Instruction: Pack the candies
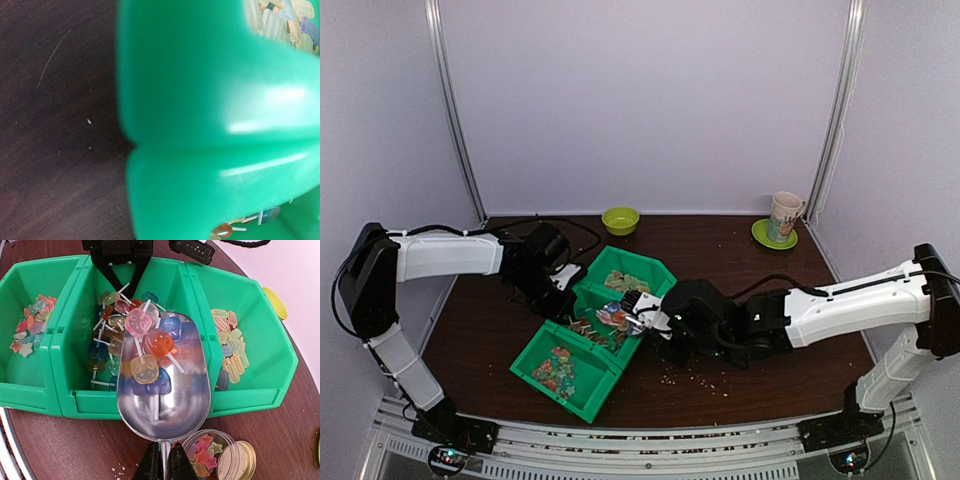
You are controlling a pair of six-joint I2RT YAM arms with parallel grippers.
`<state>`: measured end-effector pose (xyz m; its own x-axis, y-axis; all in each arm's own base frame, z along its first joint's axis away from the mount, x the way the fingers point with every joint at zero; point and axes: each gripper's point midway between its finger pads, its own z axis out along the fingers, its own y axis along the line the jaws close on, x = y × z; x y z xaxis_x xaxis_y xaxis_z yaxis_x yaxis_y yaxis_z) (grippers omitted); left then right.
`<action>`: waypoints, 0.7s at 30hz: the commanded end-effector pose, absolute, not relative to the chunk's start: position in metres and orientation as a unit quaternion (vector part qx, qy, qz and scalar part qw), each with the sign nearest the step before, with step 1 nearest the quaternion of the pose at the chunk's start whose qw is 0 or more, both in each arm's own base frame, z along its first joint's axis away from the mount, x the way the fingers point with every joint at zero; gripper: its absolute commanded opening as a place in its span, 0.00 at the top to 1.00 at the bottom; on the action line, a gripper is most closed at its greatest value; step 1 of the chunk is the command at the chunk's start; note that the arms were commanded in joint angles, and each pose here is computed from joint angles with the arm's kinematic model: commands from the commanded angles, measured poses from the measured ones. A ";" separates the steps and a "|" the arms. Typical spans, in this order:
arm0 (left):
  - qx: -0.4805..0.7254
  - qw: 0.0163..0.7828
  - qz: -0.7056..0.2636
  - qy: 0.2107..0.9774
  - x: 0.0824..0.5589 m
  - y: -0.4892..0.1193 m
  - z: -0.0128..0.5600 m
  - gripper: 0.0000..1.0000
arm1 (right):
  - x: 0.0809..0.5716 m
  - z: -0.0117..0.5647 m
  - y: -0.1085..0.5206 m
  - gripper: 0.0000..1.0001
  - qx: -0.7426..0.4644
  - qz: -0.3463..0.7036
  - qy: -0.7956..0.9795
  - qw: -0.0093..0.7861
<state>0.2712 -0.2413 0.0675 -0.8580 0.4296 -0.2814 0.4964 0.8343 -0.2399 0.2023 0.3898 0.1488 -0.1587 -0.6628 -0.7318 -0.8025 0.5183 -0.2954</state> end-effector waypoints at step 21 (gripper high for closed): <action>0.254 0.154 -0.213 0.931 0.283 -0.265 0.108 1.00 | 0.214 0.193 0.324 1.00 -0.353 0.148 0.767 0.515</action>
